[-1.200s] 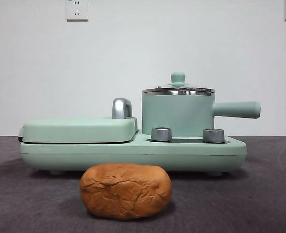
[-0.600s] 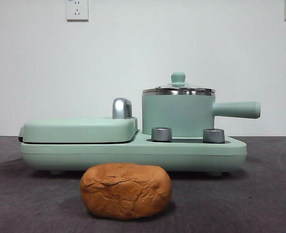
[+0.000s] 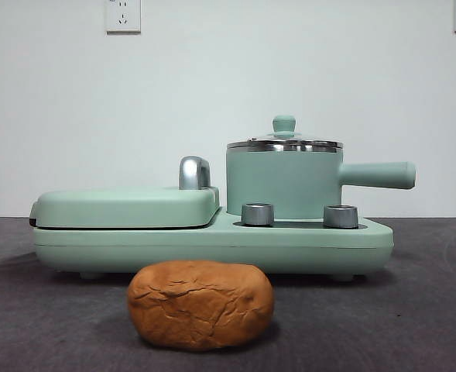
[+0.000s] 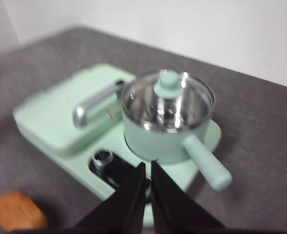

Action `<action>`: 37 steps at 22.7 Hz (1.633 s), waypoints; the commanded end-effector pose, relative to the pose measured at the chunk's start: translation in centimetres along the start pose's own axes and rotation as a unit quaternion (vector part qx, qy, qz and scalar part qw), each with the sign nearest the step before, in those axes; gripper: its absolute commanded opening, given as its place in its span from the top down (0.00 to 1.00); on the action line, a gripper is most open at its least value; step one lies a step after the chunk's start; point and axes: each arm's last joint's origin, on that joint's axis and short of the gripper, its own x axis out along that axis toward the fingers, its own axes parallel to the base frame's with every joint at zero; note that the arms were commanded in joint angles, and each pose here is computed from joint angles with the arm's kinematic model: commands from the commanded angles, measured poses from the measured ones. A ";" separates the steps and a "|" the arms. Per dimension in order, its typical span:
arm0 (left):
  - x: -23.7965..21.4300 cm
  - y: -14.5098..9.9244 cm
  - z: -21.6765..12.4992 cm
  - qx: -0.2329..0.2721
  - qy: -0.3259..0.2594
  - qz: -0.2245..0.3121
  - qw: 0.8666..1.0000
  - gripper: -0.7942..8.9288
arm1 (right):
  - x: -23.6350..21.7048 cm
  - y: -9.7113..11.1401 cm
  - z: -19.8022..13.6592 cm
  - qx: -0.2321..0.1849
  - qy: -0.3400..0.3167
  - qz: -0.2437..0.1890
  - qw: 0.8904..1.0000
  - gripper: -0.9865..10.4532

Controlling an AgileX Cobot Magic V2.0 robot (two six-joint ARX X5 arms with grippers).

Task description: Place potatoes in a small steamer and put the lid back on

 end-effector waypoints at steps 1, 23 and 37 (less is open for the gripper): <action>0.5 -0.3 0.5 0.110 0.011 -0.013 0.994 0.91 | 0.1 0.4 0.3 -0.090 0.015 -0.012 0.996 0.90; 4.7 -1.5 1.3 0.157 0.002 -0.075 0.985 0.60 | 0.3 1.0 -0.5 -0.128 0.071 -0.036 0.989 0.68; 18.5 -3.5 0.5 0.132 -0.044 -0.120 0.983 0.61 | 0.3 1.0 -0.5 -0.107 0.071 -0.038 0.991 0.68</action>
